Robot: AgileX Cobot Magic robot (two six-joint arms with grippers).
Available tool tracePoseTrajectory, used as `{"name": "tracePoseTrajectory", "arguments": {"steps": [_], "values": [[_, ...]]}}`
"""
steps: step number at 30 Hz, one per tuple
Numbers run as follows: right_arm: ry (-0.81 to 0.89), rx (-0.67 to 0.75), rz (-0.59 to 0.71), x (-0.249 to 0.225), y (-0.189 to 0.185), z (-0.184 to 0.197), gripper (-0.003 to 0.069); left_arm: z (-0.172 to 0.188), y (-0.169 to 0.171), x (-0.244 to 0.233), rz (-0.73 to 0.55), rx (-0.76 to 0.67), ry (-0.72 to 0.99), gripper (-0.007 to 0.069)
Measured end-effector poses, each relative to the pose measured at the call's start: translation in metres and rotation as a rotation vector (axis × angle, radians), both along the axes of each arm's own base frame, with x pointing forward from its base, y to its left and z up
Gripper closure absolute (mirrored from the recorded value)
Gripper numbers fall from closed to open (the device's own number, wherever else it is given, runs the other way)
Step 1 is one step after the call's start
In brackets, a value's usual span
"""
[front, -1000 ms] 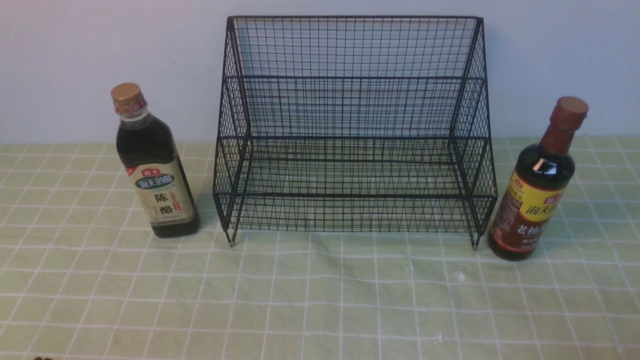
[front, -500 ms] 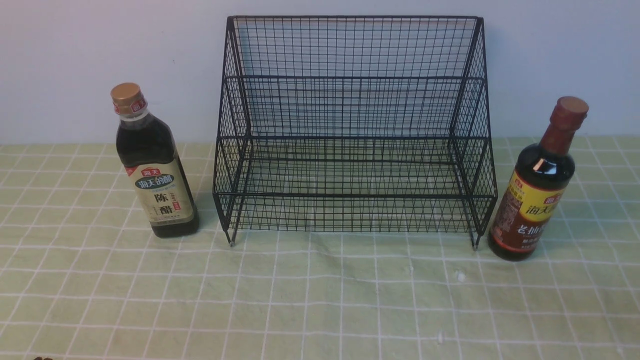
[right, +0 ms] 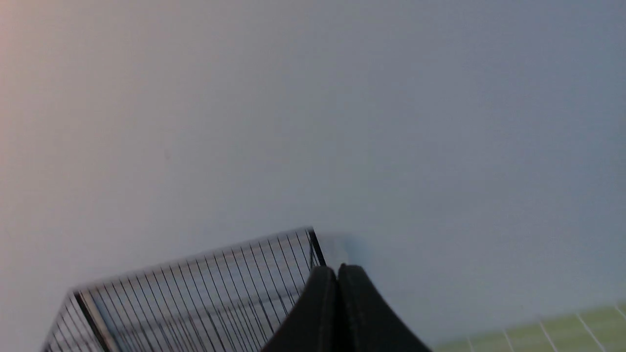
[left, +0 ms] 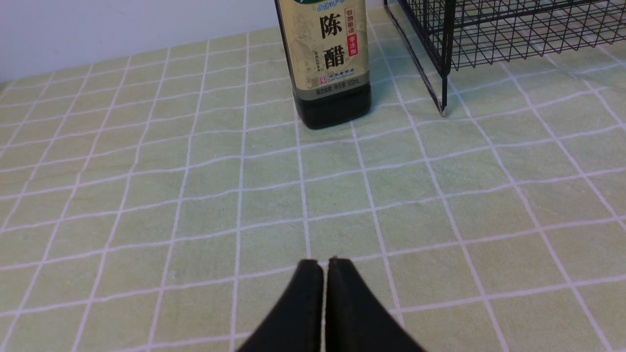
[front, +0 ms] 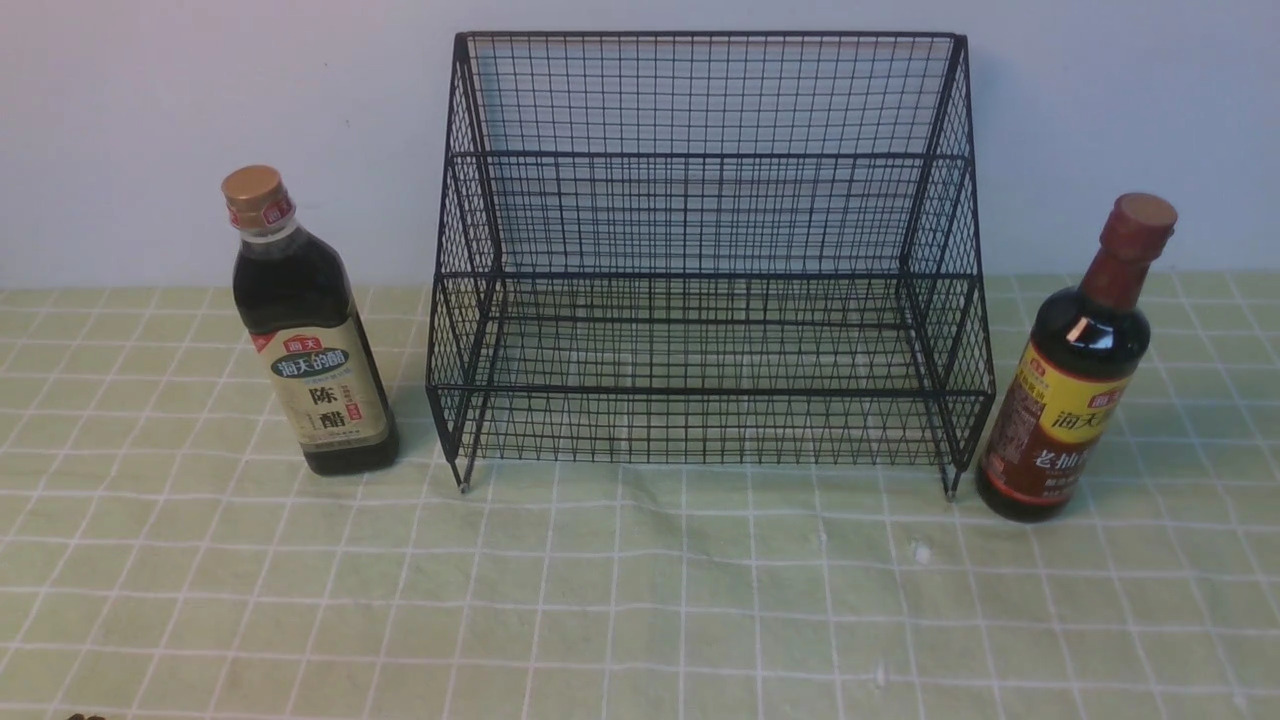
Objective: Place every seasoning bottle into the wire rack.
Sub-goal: Use the right arm to grab the condiment bottle closest to it
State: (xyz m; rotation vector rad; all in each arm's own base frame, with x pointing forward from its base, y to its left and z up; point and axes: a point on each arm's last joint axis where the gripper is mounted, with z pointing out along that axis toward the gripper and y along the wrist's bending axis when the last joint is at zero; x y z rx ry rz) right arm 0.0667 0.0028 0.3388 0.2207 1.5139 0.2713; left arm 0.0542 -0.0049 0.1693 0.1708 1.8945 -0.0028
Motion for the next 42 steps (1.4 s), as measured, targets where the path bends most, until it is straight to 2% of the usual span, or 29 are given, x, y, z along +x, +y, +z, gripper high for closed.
{"name": "tracePoseTrajectory", "arguments": {"steps": [5,11,13,14,22,26,30,38,40,42], "values": [[0.328,-0.139,0.055,0.048,0.002,0.024,0.0654,0.0,0.0,0.0,0.0,0.0,0.0,0.0631],[0.471,-0.222,0.156,0.103,0.008,0.042,0.0572,0.0,0.0,0.0,0.0,0.0,0.0,0.0631],[0.513,-0.232,0.217,0.133,0.011,0.045,0.0503,0.0,0.0,0.0,0.0,0.0,0.0,0.0631],[0.513,-0.234,0.226,0.135,0.012,0.045,0.0503,0.0,0.0,0.0,0.0,0.0,0.0,0.0631],[0.567,-0.257,0.341,0.21,0.02,0.034,0.0199,0.0,0.0,0.0,0.0,0.0,0.0,0.0631],[0.561,-0.295,0.357,0.233,0.026,0.024,0.0104,0.0,0.0,0.0,0.0,0.0,0.0,0.0631],[0.602,-0.311,0.359,0.25,0.027,0.005,0.0078,0.0,0.0,0.0,0.0,0.0,0.0,0.0631],[0.756,-0.323,0.418,0.265,0.029,-0.031,0.0072,0.0,0.0,0.0,0.0,0.0,0.0,0.0631],[0.778,-0.331,0.426,0.266,0.029,-0.036,0.0086,0.0,0.0,0.0,0.0,0.0,0.0,0.0631],[0.785,-0.346,0.426,0.266,0.028,-0.036,0.0139,0.0,0.0,0.0,0.0,0.0,0.0,0.0631]]}}
